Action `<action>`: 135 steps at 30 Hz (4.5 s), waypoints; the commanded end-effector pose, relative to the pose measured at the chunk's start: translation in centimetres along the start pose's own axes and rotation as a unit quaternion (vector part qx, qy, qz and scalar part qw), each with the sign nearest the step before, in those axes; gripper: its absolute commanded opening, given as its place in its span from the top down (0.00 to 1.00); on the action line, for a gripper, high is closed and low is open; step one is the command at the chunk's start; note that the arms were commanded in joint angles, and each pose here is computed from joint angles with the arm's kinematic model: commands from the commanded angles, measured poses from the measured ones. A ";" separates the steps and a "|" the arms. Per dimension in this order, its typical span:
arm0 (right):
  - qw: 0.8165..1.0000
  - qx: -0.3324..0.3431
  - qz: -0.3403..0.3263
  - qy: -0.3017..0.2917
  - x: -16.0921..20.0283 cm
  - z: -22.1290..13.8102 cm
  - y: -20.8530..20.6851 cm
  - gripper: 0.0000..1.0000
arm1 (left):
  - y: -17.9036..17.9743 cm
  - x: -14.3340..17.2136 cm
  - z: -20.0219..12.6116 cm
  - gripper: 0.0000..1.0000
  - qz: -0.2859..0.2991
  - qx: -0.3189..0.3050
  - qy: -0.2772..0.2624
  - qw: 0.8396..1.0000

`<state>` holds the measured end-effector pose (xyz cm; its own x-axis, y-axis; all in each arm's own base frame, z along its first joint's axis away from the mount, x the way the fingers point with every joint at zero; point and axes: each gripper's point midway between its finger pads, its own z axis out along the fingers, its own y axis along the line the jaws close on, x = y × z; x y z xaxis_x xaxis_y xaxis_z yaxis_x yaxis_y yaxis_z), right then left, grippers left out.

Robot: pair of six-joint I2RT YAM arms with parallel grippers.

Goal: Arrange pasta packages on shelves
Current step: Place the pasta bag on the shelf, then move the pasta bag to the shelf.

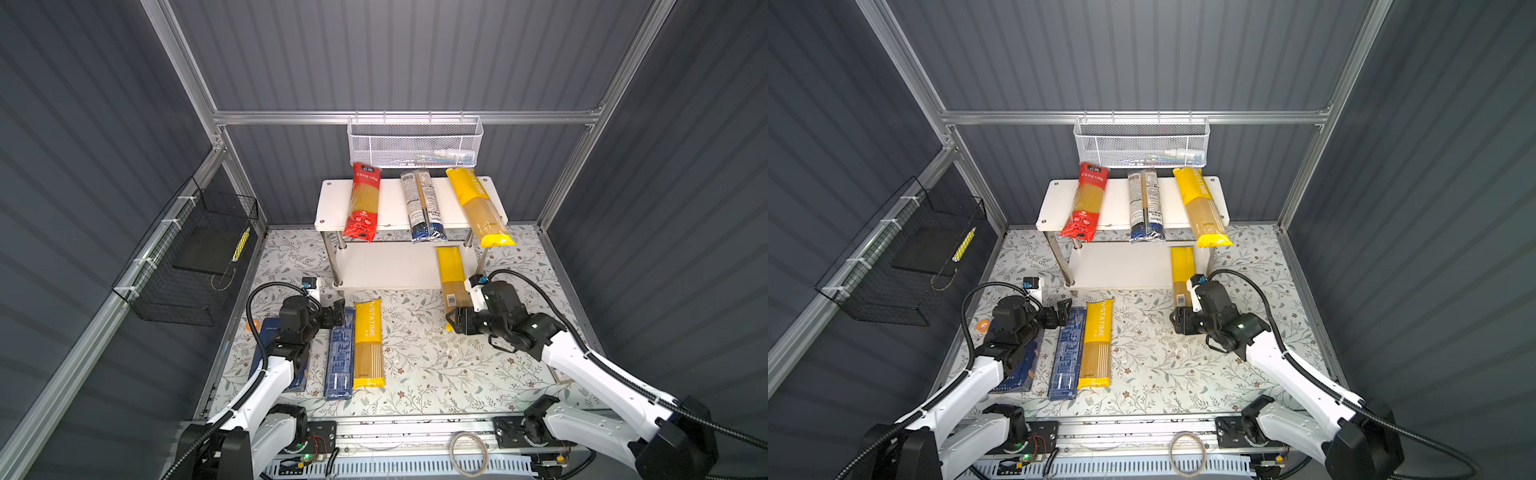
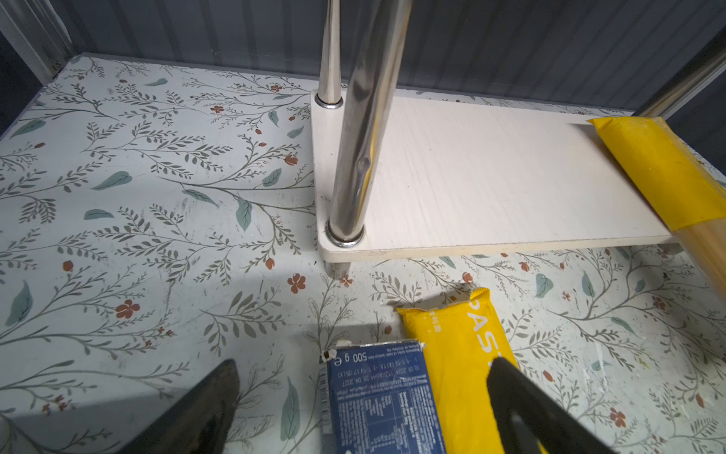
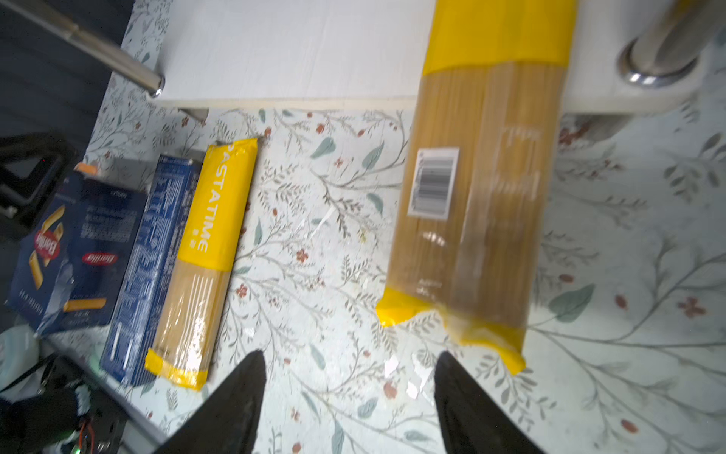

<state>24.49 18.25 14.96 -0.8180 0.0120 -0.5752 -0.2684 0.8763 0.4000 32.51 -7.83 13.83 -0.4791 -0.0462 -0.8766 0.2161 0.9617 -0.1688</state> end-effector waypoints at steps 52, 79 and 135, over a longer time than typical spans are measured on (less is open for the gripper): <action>0.994 -0.057 0.040 -0.088 0.1 7.1 -0.5 0.27 | -0.1 0.2 -0.1 0.01 0.007 0.002 -0.002 1.000; 0.992 -0.007 -0.007 -0.127 -5.2 7.3 -1.4 0.25 | -0.1 0.2 -0.1 0.01 0.007 0.002 -0.002 1.000; 0.994 -0.023 -0.064 -0.089 -0.6 2.4 6.5 0.20 | 0.1 0.2 0.0 0.01 0.005 -0.005 -0.001 1.000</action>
<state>24.79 25.48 17.65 -0.6400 -0.0128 -0.7683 -0.4541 0.8129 0.3647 32.46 -7.80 13.63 -0.4833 -0.0458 -0.8743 0.2141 0.9621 -0.1688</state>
